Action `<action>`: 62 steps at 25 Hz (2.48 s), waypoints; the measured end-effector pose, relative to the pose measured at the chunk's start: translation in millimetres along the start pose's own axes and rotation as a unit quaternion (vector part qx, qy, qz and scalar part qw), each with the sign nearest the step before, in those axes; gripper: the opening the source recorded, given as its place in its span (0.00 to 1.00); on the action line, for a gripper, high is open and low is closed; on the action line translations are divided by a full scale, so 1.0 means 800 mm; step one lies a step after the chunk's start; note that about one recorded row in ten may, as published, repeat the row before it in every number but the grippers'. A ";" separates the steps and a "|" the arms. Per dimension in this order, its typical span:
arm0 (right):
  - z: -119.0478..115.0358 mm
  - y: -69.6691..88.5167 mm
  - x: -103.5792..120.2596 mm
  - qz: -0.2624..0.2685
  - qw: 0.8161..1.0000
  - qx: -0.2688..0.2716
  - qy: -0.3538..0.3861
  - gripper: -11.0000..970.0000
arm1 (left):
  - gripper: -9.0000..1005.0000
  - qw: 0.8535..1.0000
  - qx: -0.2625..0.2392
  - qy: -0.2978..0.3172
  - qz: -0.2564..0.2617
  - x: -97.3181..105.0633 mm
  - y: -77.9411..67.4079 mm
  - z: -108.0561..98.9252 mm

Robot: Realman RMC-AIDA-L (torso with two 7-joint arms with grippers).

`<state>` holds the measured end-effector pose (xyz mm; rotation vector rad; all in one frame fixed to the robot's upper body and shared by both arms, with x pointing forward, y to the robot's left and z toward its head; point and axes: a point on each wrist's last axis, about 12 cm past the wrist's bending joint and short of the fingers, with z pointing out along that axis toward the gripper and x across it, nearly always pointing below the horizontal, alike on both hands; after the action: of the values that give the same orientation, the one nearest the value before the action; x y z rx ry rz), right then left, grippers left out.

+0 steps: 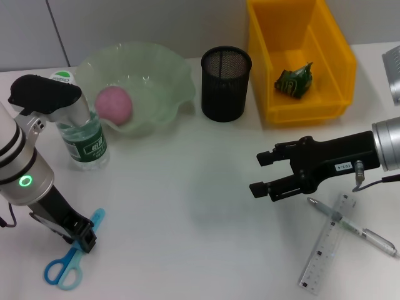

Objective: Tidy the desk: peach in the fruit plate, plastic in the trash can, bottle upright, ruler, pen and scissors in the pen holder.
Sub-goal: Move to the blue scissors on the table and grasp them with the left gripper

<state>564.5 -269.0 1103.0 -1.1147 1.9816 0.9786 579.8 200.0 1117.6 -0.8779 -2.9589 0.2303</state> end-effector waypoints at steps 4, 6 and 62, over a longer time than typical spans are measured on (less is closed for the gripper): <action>0.001 0.000 -0.002 -0.002 1.000 -0.001 0.001 0.86 | 0.38 1.000 0.000 0.000 0.000 0.000 0.000 0.001; 0.001 0.000 -0.002 -0.002 1.000 -0.001 0.001 0.86 | 0.38 1.000 0.000 0.001 0.001 0.000 0.000 0.001; 0.003 0.000 -0.004 0.004 1.000 -0.003 0.001 0.86 | 0.38 0.999 -0.030 0.012 0.013 0.006 0.011 -0.009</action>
<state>566.5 -265.9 1104.7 -1.1126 1.9878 0.9881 581.3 210.5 1123.3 -0.9189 -2.9474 0.1319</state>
